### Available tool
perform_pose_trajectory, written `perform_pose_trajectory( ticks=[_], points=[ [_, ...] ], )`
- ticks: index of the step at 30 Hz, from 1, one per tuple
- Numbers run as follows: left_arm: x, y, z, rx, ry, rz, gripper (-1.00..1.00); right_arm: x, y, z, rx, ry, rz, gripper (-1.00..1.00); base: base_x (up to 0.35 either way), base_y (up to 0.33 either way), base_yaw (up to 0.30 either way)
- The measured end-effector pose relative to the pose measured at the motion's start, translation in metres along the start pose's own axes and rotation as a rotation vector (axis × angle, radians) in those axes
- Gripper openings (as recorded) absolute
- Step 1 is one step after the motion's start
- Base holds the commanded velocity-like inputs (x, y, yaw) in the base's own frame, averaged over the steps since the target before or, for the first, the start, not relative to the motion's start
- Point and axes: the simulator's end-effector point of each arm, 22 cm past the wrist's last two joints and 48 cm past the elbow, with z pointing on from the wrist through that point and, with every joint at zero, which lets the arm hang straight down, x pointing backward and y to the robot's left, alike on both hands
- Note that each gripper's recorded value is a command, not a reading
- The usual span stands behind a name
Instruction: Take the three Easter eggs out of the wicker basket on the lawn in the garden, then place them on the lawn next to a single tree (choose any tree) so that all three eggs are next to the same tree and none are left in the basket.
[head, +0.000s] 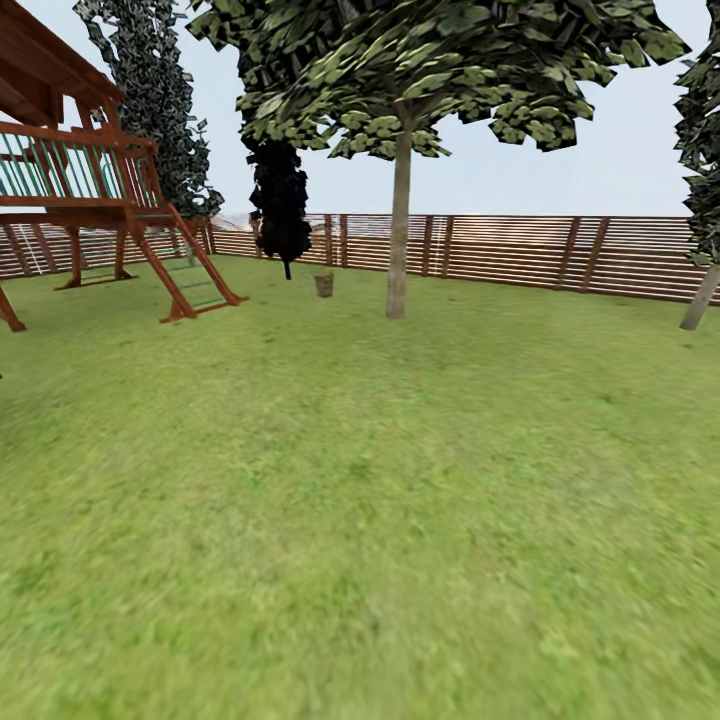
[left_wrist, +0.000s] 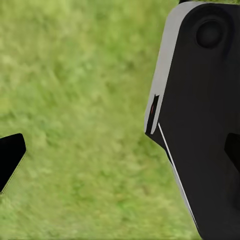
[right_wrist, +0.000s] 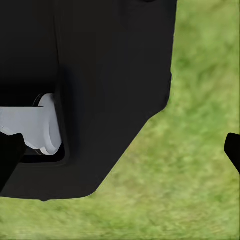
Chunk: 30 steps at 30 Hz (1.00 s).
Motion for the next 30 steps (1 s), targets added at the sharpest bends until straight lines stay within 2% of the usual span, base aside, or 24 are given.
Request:
perform_pose_trajectory(
  ticks=[30],
  points=[
    [-0.0001,-0.0006,0.0,0.003,0.0,0.011,1.0,0.0001,0.0,0.0,0.0,0.0,0.0,1.0,0.267,0.232,0.0]
  ],
)
